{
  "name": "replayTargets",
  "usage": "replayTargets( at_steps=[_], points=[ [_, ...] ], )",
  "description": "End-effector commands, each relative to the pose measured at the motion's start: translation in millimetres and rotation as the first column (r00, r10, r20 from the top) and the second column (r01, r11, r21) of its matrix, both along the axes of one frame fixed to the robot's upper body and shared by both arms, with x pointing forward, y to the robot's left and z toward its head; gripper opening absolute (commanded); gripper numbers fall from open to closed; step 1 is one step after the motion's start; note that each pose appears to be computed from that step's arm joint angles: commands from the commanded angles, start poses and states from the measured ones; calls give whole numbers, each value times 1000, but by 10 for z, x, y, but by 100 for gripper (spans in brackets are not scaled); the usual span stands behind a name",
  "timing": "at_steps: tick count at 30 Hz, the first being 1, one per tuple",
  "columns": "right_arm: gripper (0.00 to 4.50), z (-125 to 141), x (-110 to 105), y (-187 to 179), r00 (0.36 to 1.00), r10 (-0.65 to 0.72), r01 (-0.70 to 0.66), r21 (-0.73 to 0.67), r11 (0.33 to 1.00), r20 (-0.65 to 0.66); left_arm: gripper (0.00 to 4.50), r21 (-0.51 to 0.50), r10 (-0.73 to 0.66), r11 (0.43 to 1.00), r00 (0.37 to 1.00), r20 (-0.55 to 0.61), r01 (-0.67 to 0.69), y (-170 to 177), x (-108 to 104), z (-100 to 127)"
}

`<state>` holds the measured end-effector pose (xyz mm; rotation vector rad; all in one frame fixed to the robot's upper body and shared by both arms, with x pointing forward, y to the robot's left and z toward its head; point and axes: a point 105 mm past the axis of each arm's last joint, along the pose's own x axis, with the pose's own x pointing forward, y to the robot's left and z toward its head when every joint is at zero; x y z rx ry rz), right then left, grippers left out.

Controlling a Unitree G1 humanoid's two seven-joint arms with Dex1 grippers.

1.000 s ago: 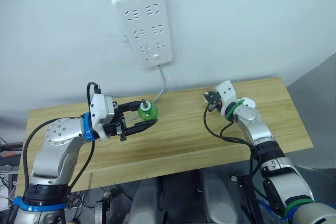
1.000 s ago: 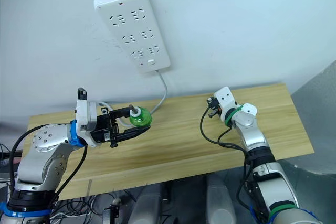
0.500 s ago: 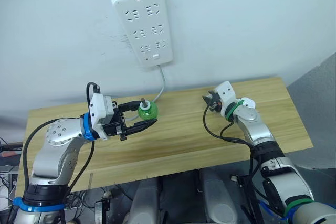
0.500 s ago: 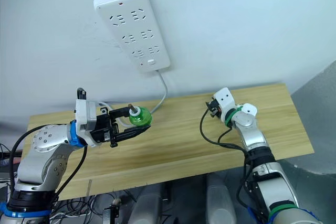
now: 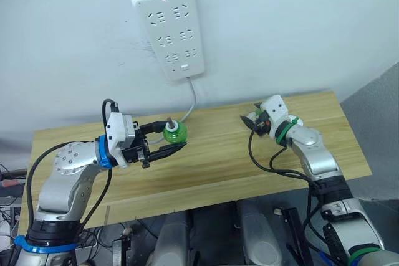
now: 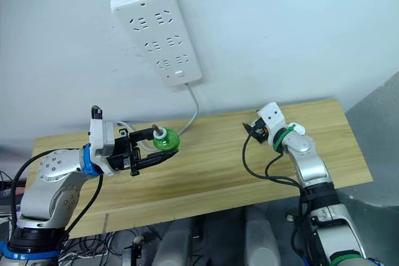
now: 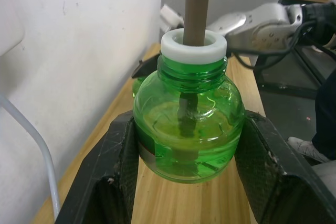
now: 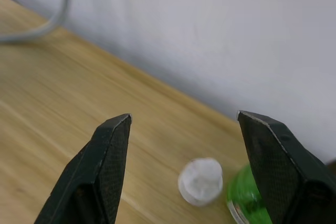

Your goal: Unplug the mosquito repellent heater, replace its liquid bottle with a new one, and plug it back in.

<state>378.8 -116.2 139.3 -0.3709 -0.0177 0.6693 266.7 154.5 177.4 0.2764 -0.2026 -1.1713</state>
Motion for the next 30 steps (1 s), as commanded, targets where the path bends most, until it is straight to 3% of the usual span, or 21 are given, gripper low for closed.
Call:
replayTargets(
  at_steps=[1, 11, 30],
  points=[
    [334, 241, -236, 126, 997, 67, -68, 37, 997, 38, 222, -29, 22, 999, 998, 61, -20, 14, -46, 65],
    [334, 251, -608, 272, 997, 83, -83, 66, 994, -7, 222, -70, 90, 994, 994, 63, -85, 24, -106, -40],
    [334, 24, -979, 339, 987, 114, -105, 82, 991, -117, 222, -100, 179, 980, 983, 41, -174, 53, -163, -122]
  ],
)
